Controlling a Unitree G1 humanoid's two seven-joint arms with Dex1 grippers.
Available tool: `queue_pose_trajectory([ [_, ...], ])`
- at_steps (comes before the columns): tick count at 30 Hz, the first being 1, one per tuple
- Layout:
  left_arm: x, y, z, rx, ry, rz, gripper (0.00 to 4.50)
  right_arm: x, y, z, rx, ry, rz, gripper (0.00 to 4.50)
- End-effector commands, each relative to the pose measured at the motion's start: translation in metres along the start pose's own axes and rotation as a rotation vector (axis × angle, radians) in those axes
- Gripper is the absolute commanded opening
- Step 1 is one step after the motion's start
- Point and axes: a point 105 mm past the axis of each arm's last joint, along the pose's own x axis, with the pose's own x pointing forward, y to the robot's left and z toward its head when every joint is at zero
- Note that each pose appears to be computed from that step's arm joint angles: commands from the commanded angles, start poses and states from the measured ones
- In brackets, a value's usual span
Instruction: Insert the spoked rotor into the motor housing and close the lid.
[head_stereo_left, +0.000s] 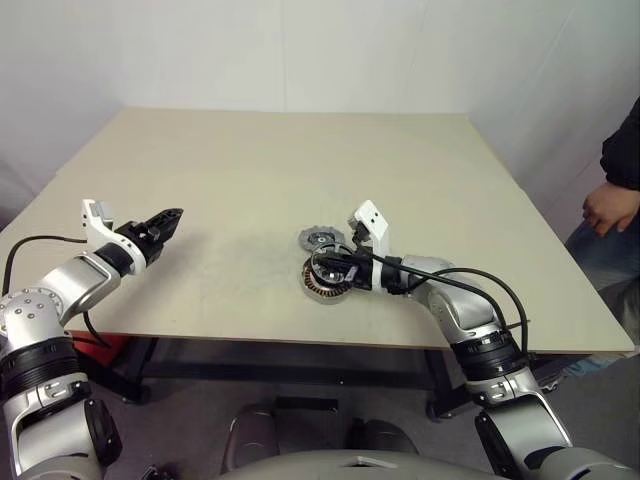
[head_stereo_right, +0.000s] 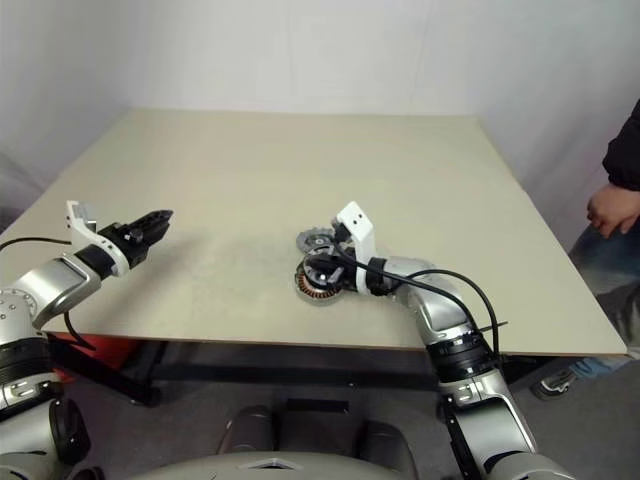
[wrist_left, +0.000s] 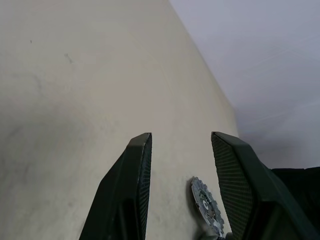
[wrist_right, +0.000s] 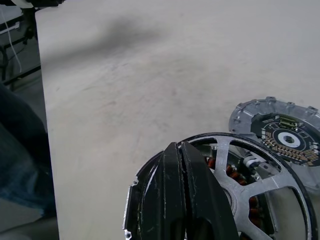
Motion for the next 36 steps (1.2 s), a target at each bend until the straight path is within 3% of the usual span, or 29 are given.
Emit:
queue_pose_trajectory([
  [1,0.001,-0.013,0.018,0.035,-0.044,-0.035,2.00,-0.006,-0.006,0.009,-0.011,-0.025,-0.043,0.00],
  [15,0.009,-0.016,0.039,0.068,-0.055,-0.023,2.00,-0.024,-0.007,-0.009,0.077,-0.005,-0.119,0.00],
  [36,0.014,-0.011,0.037,0.065,-0.044,-0.015,2.00,-0.038,0.002,-0.024,0.109,0.061,-0.112,0.00],
])
